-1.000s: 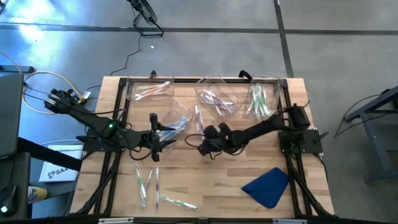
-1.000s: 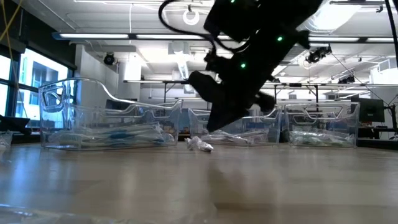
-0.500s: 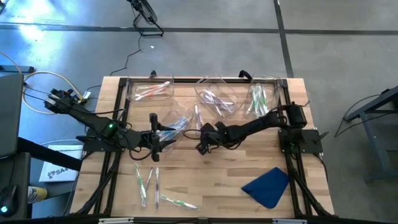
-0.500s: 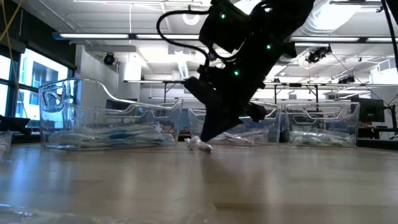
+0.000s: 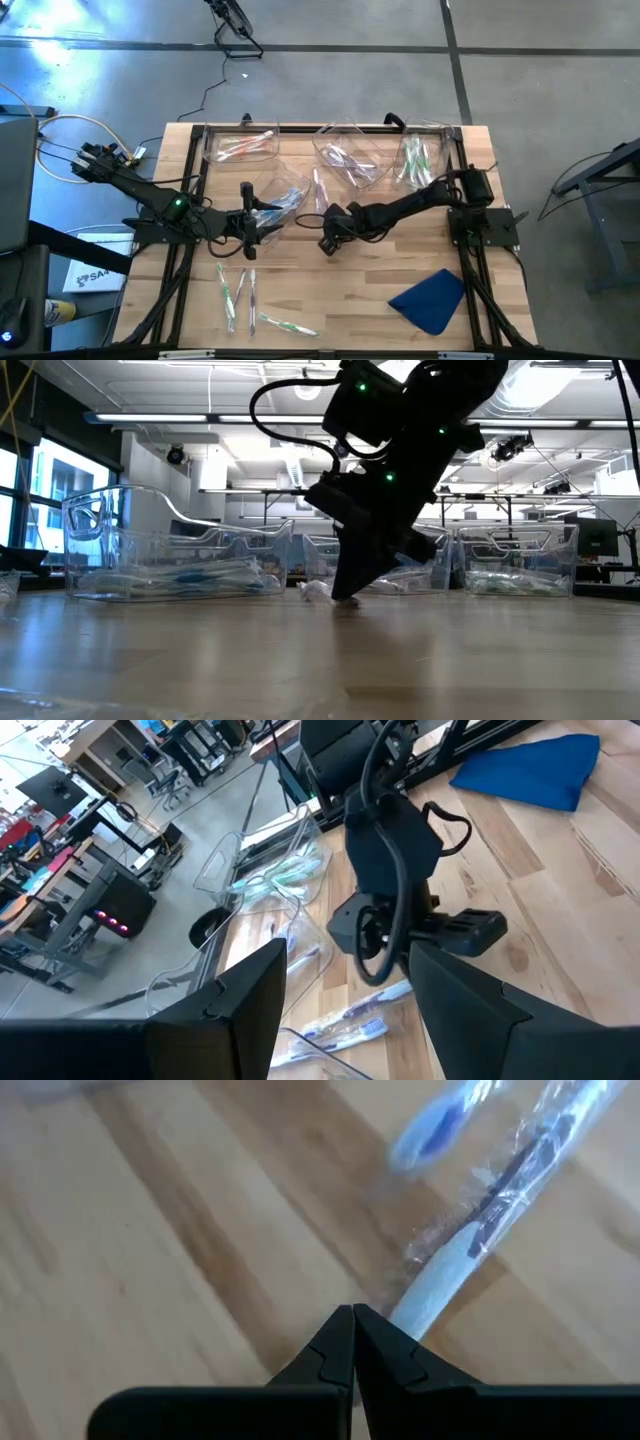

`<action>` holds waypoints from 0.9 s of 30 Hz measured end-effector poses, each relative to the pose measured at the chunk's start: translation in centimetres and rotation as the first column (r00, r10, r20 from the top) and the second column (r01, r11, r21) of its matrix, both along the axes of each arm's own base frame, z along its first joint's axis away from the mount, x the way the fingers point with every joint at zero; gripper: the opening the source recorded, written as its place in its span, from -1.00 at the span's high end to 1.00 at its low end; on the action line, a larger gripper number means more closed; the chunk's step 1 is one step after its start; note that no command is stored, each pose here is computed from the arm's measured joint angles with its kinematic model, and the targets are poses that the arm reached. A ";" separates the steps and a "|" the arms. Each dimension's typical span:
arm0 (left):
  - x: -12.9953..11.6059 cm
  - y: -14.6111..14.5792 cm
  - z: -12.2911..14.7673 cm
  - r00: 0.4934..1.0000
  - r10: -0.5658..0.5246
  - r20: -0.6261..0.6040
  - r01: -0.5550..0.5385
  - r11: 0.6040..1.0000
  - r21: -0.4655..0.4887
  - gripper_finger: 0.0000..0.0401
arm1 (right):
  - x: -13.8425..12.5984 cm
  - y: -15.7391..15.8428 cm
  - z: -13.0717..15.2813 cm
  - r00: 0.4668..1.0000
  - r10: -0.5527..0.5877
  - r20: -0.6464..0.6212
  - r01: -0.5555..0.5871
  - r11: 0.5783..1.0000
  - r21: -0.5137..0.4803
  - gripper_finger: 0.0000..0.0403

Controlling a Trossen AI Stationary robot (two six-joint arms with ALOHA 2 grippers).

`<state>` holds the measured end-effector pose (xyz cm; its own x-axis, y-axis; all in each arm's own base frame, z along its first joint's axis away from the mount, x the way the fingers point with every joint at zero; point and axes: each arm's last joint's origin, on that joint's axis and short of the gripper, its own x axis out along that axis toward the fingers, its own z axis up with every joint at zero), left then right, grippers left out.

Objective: Pick & Place Toothbrushes
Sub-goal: Put the purple toothbrush into the top center transparent bin

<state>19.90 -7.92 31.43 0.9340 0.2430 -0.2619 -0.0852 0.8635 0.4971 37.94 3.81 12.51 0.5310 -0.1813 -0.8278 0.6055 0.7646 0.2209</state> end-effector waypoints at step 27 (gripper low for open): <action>0.0 0.0 0.0 1.000 0.000 0.000 0.000 1.000 0.000 -0.03 | -6.0 6.2 2.1 0.911 0.206 -0.357 -0.166 0.976 0.141 0.99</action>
<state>19.90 -7.92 31.43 0.9340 0.2426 -0.2622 -0.0847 0.8635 0.4972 31.94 10.05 14.61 0.2008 -0.0100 -0.9796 0.5083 0.8559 0.0955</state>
